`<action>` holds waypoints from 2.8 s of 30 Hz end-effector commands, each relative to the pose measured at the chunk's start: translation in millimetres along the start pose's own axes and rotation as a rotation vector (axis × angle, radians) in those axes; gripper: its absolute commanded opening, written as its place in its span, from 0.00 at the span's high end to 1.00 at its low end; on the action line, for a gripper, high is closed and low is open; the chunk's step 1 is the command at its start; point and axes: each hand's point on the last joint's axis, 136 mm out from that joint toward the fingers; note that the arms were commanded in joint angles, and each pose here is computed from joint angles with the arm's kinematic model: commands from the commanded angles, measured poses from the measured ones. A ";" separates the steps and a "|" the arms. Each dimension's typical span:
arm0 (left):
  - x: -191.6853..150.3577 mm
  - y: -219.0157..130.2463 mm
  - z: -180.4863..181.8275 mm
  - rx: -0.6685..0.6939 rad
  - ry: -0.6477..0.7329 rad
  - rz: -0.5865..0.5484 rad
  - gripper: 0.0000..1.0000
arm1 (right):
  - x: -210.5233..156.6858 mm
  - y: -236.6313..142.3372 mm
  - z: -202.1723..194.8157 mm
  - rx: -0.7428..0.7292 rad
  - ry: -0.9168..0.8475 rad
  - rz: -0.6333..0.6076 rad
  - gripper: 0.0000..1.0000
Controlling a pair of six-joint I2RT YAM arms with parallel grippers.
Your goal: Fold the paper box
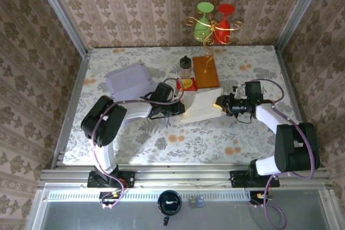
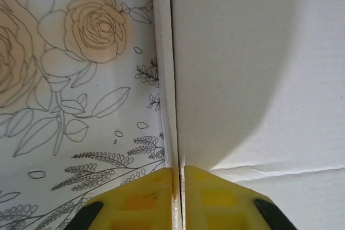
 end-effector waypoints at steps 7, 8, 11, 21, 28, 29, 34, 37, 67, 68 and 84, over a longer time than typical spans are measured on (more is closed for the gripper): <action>6.4 -73.6 -66.0 -0.003 0.571 -0.297 0.69 | 2.2 -17.1 27.1 0.035 0.219 -0.001 0.81; 2.3 -82.6 -76.4 -0.031 0.640 -0.323 0.64 | 1.3 -19.1 28.3 0.029 0.247 0.002 0.81; -15.6 -104.9 -103.7 -0.129 0.855 -0.348 0.54 | 0.1 -22.9 33.0 0.026 0.337 0.012 0.80; -65.9 -114.0 -87.8 0.041 1.388 -0.122 0.41 | -29.5 -34.4 35.8 -0.036 0.753 0.116 0.79; -66.9 -107.8 -76.0 0.094 1.497 -0.097 0.33 | -52.2 -34.1 34.2 -0.069 0.919 0.180 0.78; -68.4 -105.4 -74.2 0.092 1.504 -0.084 0.31 | -54.4 -33.9 33.1 -0.075 0.932 0.186 0.78; -62.0 -99.2 -70.8 0.119 1.507 -0.087 0.29 | -65.4 -30.8 28.3 -0.085 0.989 0.214 0.79; -64.1 -95.5 -73.3 0.096 1.511 -0.075 0.29 | -71.9 -29.3 24.7 -0.090 1.015 0.222 0.81; -59.9 -49.0 -57.5 0.074 1.423 0.172 0.49 | -53.3 7.0 -20.1 -0.091 1.166 0.252 0.59; -57.5 -48.0 -57.5 0.072 1.409 0.177 0.51 | -51.6 7.0 -21.9 -0.094 1.170 0.249 0.58; -41.7 -41.9 -56.7 0.082 1.275 0.223 0.55 | 6.9 -46.5 -20.3 -0.111 0.986 -0.092 0.41</action>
Point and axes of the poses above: each hand's point on the last joint's axis, 136 mm out from that joint toward the fingers, its own y axis out along the fingers, its own z axis along the line the jaws close on, x = y × z, and after that the axes turned 9 degrees about -y, right-handed
